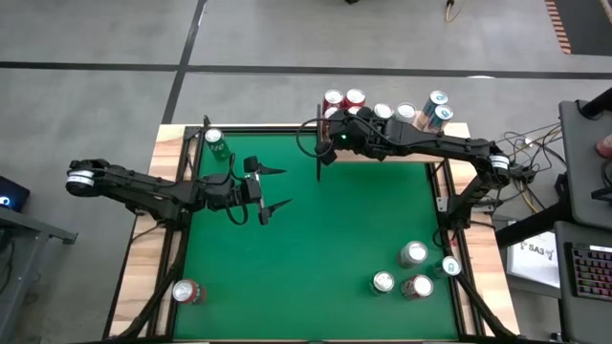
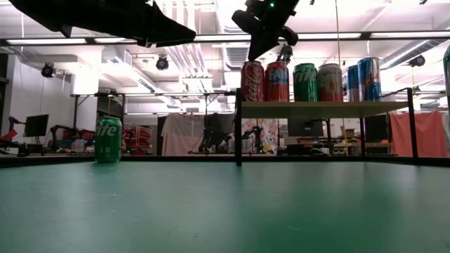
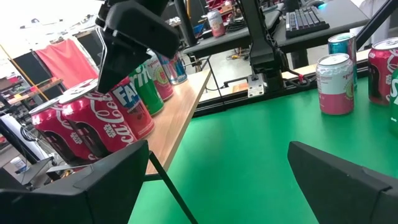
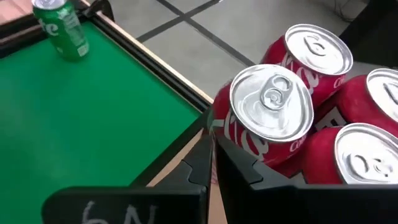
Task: Place canned beverage on shelf
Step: Put the left red-white soda can on the shelf aligned with the other red-white soda can
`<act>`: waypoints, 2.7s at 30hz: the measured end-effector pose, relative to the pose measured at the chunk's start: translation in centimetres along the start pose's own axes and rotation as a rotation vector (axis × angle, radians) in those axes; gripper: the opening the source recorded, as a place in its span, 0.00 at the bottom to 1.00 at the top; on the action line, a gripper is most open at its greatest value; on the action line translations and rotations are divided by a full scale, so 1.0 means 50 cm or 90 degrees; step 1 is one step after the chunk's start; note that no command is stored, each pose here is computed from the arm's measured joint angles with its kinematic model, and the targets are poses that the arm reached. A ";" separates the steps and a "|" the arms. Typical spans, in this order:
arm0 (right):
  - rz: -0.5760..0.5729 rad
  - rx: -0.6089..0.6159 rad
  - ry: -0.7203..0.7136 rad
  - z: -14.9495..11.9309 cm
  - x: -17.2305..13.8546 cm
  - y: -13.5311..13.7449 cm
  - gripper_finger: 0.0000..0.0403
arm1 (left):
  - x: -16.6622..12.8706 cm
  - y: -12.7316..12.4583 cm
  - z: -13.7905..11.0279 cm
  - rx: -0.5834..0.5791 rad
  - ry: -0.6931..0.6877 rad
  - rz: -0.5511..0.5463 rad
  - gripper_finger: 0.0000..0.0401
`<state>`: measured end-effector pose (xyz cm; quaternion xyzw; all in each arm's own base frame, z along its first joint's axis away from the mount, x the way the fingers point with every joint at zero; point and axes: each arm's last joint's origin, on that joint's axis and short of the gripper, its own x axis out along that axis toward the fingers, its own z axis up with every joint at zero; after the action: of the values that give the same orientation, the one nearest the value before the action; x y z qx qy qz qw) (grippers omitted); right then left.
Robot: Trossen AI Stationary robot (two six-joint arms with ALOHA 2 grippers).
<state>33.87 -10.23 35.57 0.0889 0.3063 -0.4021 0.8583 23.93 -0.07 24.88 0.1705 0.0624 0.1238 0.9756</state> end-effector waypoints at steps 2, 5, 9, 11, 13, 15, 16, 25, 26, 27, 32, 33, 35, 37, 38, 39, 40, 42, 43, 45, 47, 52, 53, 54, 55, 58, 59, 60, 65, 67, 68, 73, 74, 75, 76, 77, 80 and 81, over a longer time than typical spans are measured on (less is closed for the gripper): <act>-0.008 -0.002 0.000 0.001 0.003 -0.003 0.03 | 0.000 0.000 0.000 0.000 0.000 0.000 0.92; -0.016 -0.004 -0.004 0.005 0.008 -0.012 0.03 | 0.000 0.000 0.000 0.000 0.000 0.000 0.92; -0.021 -0.006 -0.003 0.007 0.012 -0.019 0.03 | 0.000 0.000 0.000 0.000 0.000 0.000 0.92; -0.022 -0.006 -0.003 0.007 0.012 -0.020 0.03 | 0.000 0.000 0.000 0.000 0.000 0.000 0.92; -0.020 -0.006 -0.003 0.006 0.011 -0.018 0.03 | 0.000 0.000 0.000 0.000 0.000 0.000 0.92; -0.016 -0.009 -0.005 0.005 0.007 -0.013 0.03 | 0.000 0.000 0.000 0.004 0.000 0.000 0.92; -0.013 -0.011 -0.005 0.004 0.005 -0.010 0.03 | 0.000 0.000 0.000 0.005 0.000 0.000 0.92; 0.005 -0.031 0.014 -0.005 0.001 0.003 0.03 | 0.000 0.000 0.000 0.005 0.000 0.000 0.92; 0.002 -0.038 0.016 -0.006 0.005 0.002 0.03 | 0.000 0.000 0.000 0.005 0.000 0.000 0.92; -0.004 -0.041 0.016 -0.005 0.008 0.000 0.03 | 0.000 0.000 0.000 0.005 0.000 0.000 0.92; -0.020 -0.048 0.017 -0.003 0.023 -0.007 0.03 | 0.000 0.000 0.000 -0.001 0.000 0.000 0.92; -0.020 -0.048 0.013 -0.002 0.024 -0.006 0.03 | 0.000 0.000 0.000 -0.002 0.000 0.000 0.92; -0.019 -0.049 0.009 -0.002 0.026 -0.004 0.03 | 0.000 0.000 0.000 -0.005 0.000 0.000 0.92; -0.018 -0.048 0.013 -0.003 0.026 -0.003 0.03 | 0.000 0.000 0.000 -0.005 0.000 0.000 0.92; -0.015 -0.045 0.015 -0.004 0.025 -0.001 0.03 | 0.000 0.000 0.000 -0.005 0.000 0.000 0.92; -0.010 -0.041 0.019 -0.006 0.023 0.000 0.03 | 0.000 0.000 0.000 -0.005 0.000 0.000 0.92; -0.001 -0.038 0.022 -0.007 0.021 0.001 0.03 | 0.000 0.000 0.000 -0.005 0.000 0.000 0.92; 0.014 -0.037 0.028 -0.008 0.019 0.005 0.03 | 0.000 0.000 0.000 -0.005 0.000 0.000 0.92; 0.015 -0.037 0.030 -0.009 0.018 0.005 0.03 | 0.000 0.000 0.000 -0.005 0.000 0.000 0.92; 0.017 -0.040 0.031 -0.009 0.019 0.005 0.03 | 0.000 0.000 0.000 -0.005 0.000 0.000 0.92; 0.009 -0.044 0.027 -0.007 0.023 0.001 0.03 | 0.000 0.000 0.000 -0.005 0.000 0.000 0.92; -0.010 -0.051 0.016 -0.001 0.031 -0.007 0.03 | 0.000 0.000 0.000 -0.005 0.000 0.000 0.92; -0.011 -0.051 0.016 -0.002 0.031 -0.007 0.03 | 0.000 0.000 0.000 -0.005 0.000 0.000 0.92; -0.011 -0.050 0.016 -0.002 0.031 -0.007 0.03 | 0.000 0.000 0.000 -0.005 0.000 0.000 0.92; -0.008 -0.050 0.018 -0.002 0.031 -0.007 0.03 | 0.000 0.000 0.000 -0.005 0.000 0.000 0.92; -0.001 -0.047 0.023 -0.005 0.028 -0.002 0.03 | 0.000 0.000 0.000 -0.005 0.000 0.000 0.92; 0.002 -0.044 0.023 -0.005 0.027 0.000 0.03 | 0.000 0.000 0.000 -0.005 0.000 0.000 0.92; 0.004 -0.042 0.022 -0.006 0.025 0.002 0.03 | 0.000 0.000 0.000 -0.005 0.000 0.000 0.92; 0.002 -0.040 0.021 -0.005 0.026 0.001 0.03 | 0.000 0.000 0.000 -0.005 0.000 0.000 0.92; -0.006 -0.042 0.019 -0.003 0.029 -0.005 0.03 | 0.000 0.000 0.000 -0.005 0.000 0.000 0.92; -0.008 -0.040 0.019 -0.002 0.030 -0.007 0.03 | 0.000 0.000 0.000 -0.005 0.000 0.000 0.92; -0.012 -0.039 0.018 0.000 0.034 -0.014 0.03 | 0.000 0.000 0.000 -0.005 0.000 0.000 0.92; -0.013 -0.041 0.017 0.001 0.034 -0.015 0.03 | 0.000 0.000 0.000 -0.005 0.000 0.000 0.92; -0.013 -0.042 0.017 0.001 0.034 -0.015 0.03 | 0.000 0.000 0.000 -0.005 0.000 0.000 0.92; -0.013 -0.043 0.017 0.001 0.034 -0.016 0.03 | 0.000 0.000 0.000 -0.005 0.000 0.000 0.92; -0.014 -0.041 0.016 0.002 0.035 -0.018 0.03 | 0.000 0.000 0.000 -0.005 0.000 0.000 0.92; -0.016 -0.040 0.015 0.003 0.036 -0.019 0.03 | 0.000 0.000 0.000 -0.005 0.000 0.000 0.92; -0.016 -0.040 0.015 0.003 0.036 -0.019 0.03 | 0.000 0.000 0.000 -0.005 0.000 0.000 0.92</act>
<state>34.11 -12.07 34.70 0.0626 0.3297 -0.4017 0.8521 23.93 -0.07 24.87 0.1666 0.0623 0.1240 0.9762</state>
